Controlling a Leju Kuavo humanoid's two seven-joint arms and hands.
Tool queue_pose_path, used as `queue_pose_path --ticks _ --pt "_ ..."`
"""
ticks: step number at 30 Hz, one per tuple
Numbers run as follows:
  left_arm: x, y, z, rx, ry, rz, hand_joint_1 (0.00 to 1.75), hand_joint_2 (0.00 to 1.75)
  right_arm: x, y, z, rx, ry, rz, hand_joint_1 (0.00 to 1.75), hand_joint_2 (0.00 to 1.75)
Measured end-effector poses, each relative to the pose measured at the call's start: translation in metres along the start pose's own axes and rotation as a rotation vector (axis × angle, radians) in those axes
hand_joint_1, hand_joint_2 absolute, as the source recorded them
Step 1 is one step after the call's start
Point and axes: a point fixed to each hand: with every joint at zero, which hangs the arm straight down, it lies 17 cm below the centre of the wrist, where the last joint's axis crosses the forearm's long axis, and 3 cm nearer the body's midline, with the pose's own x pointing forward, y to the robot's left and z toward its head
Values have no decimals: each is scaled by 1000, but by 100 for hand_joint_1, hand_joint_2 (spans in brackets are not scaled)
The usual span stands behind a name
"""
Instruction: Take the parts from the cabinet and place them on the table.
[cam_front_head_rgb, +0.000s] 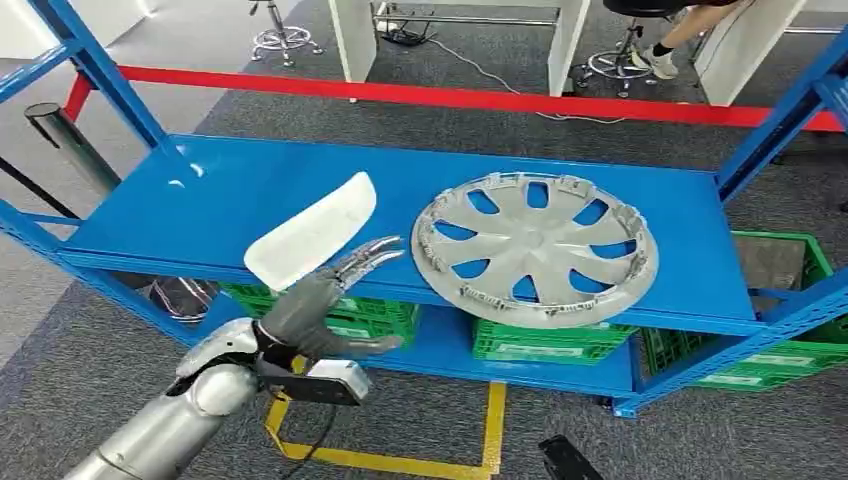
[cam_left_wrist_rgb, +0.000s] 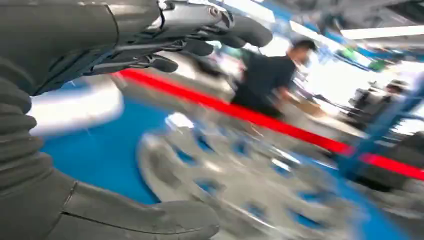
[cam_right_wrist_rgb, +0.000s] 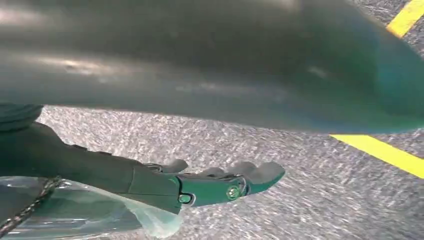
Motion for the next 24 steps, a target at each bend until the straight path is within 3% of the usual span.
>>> queue_pose_path --ticks 5,13,24 --pt "1 7 0 28 -9 -142 0 175 6 4 -1 12 -3 43 0 0" --pt "5 47 2 209 -30 -696 0 175 6 5 -2 23 6 69 0 0" --pt "-30 26 9 115 27 -814 0 175 7 6 -2 31 11 81 0 0"
